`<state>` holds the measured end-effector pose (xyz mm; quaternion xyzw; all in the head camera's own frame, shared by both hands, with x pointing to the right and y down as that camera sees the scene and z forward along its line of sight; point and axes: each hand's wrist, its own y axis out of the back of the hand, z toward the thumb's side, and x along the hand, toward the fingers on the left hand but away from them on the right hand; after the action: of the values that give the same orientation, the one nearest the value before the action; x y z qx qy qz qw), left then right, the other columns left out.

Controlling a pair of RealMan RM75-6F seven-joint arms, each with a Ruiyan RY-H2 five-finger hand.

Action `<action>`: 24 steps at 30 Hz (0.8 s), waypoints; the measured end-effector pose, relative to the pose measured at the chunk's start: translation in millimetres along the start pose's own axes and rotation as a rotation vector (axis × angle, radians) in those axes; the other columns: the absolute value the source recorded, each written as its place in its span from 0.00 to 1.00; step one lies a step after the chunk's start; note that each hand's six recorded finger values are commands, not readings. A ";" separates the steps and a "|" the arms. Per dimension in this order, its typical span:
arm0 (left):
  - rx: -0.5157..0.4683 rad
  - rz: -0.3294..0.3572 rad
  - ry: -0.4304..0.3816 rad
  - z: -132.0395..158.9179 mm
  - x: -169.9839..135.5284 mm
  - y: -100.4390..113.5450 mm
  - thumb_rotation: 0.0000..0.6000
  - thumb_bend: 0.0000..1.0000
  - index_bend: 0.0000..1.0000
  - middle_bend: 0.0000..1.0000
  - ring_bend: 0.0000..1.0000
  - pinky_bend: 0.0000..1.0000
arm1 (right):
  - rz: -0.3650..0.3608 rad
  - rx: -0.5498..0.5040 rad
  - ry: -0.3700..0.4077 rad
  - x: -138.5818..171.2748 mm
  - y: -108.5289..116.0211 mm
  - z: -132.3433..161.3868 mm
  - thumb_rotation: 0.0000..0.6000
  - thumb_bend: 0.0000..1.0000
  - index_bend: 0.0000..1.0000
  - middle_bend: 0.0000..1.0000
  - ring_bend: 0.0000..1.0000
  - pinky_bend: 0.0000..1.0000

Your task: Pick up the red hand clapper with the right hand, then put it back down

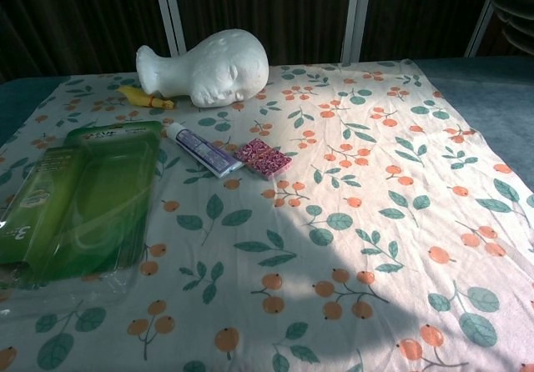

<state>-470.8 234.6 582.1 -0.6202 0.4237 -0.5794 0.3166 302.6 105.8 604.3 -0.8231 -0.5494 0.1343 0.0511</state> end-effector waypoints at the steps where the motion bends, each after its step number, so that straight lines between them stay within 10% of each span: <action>1: -0.001 -0.001 0.001 -0.1 0.2 -0.1 1.00 0.41 0.32 0.23 0.27 0.36 | 0.008 0.055 -0.005 -0.1 -1.1 -1.2 1.00 0.70 0.81 0.78 0.93 0.94; 16: -0.006 -0.009 0.011 -2.3 1.2 0.1 1.00 0.41 0.32 0.23 0.27 0.36 | 0.250 1.091 -0.054 9.4 -35.0 -49.3 1.00 0.70 0.81 0.78 0.93 0.94; 24: -0.006 -0.010 0.009 -1.6 0.9 0.0 1.00 0.41 0.32 0.23 0.27 0.36 | 0.289 1.092 -0.050 13.7 -49.1 -61.3 1.00 0.70 0.81 0.78 0.93 0.94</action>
<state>-472.4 234.0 582.7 -0.6206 0.4235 -0.5827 0.3099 280.8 141.5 672.2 -0.7405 -0.2830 0.4243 0.4377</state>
